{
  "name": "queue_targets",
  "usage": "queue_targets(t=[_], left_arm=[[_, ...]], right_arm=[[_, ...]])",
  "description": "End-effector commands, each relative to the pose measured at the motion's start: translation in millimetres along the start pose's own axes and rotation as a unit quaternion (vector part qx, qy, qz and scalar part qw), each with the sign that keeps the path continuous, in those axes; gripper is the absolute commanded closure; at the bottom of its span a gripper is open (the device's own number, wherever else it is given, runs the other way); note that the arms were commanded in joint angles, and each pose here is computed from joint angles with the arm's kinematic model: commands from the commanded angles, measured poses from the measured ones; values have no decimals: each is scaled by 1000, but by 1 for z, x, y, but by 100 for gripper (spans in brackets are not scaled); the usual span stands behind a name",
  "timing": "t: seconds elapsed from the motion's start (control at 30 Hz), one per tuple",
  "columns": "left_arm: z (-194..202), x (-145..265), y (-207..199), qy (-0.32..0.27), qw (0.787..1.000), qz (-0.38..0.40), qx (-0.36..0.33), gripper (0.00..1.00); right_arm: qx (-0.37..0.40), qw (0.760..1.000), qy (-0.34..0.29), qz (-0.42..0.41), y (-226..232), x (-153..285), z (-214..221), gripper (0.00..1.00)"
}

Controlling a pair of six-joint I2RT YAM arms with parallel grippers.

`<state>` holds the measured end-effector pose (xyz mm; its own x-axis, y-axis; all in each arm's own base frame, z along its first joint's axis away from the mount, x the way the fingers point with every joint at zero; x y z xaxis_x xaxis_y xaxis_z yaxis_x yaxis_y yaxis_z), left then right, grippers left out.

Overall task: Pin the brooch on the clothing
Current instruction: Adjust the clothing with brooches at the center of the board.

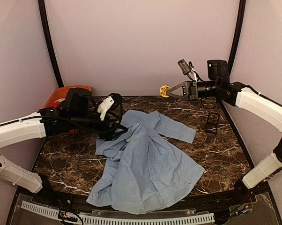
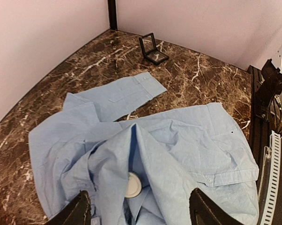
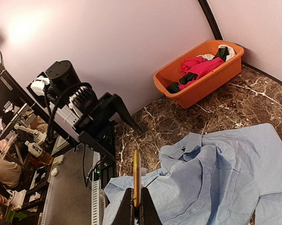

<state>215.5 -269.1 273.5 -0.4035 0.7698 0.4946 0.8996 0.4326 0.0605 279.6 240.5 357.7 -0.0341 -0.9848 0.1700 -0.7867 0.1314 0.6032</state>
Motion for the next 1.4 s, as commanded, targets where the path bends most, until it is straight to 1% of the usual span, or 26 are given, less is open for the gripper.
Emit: queue_targets(t=[0.0, 0.03, 0.1, 0.13, 0.2, 0.27, 0.37, 0.53, 0.6, 0.7, 0.77, 0.8, 0.83, 0.87, 0.9, 0.97, 1.03, 1.07, 1.1, 1.13, 1.17, 1.2, 1.23, 1.27, 1.33, 1.37], left_arm=[[20, 41, 3, 48, 997, -60, -2, 28], [26, 41, 3, 64, 996, -63, -1, 28], [46, 38, 2, 116, 991, -62, 0, 28], [61, 31, 1, 151, 987, -56, 2, 28], [80, 19, 2, 196, 979, -53, 0, 29], [91, 8, 8, 229, 971, -70, -9, 28], [97, -4, 17, 268, 959, -90, -28, 28], [98, -22, 24, 303, 948, -85, -50, 28], [105, -29, 25, 322, 942, -78, -56, 30], [120, -43, 27, 356, 930, -66, -61, 35], [127, -52, 34, 371, 924, -69, -61, 49], [130, -53, 40, 377, 922, -72, -55, 70], [133, -58, 48, 385, 919, -74, -49, 81], [134, -62, 52, 392, 916, -72, -46, 95], [134, -62, 58, 397, 913, -79, -45, 97], [121, -58, 71, 400, 908, -111, -62, 99], [95, -43, 91, 392, 898, -178, -92, 99], [71, -33, 99, 370, 900, -204, -111, 99], [61, -23, 111, 370, 889, -240, -124, 99], [39, -13, 118, 354, 886, -263, -144, 99], [31, -4, 128, 357, 873, -295, -154, 99], [16, 3, 134, 349, 867, -310, -173, 99], [11, 10, 143, 356, 854, -334, -180, 99], [7, 13, 148, 361, 846, -341, -194, 99], [11, 15, 159, 393, 820, -358, -212, 99], [15, 18, 165, 410, 804, -372, -215, 99]], right_arm=[[1, 1000, 1, -2, -6, -2, 0, 100], [1, 1000, 1, -3, -6, -2, -1, 100], [0, 1000, 1, -5, -6, -2, -2, 100], [1, 1000, 0, -8, -5, -2, -2, 100], [1, 1000, -1, -10, -3, -2, -4, 100], [1, 1000, -2, -12, -2, -1, -4, 100], [0, 1000, -1, -19, 1, 0, -3, 100], [6, 1000, -6, -20, 8, 4, -2, 100], [10, 1000, -8, -23, 12, 5, -3, 100], [15, 999, -11, -26, 16, 7, -4, 100], [16, 999, -12, -31, 19, 8, -5, 100], [17, 999, -13, -35, 20, 9, -5, 100], [18, 999, -14, -37, 21, 9, -5, 100], [18, 999, -13, -39, 21, 9, -4, 100], [18, 999, -14, -39, 22, 9, -4, 100], [18, 999, -15, -40, 23, 10, -4, 100], [19, 999, -15, -40, 24, 11, -3, 100], [20, 999, -16, -40, 25, 11, -3, 100], [22, 999, -17, -40, 26, 12, -3, 100], [23, 999, -17, -41, 26, 12, -4, 100], [24, 999, -17, -42, 27, 12, -4, 100], [24, 999, -18, -43, 27, 12, -4, 100], [25, 999, -18, -42, 27, 12, -4, 100], [25, 999, -17, -43, 28, 12, -4, 100], [26, 999, -18, -43, 28, 13, -4, 100], [26, 999, -18, -43, 29, 13, -3, 100]])
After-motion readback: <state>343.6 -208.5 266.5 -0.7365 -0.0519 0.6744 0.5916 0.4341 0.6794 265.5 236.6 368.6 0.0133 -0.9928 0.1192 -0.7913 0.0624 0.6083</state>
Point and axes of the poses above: each gripper's point midway between its finger pads, its own x axis back along the fingers, its own y axis along the line the jaws close on, z = x × y, the point moved 7 cm from there along x, back along the fingers, and after that the axes turned 6 degrees about -x, right-handed, at the moved point
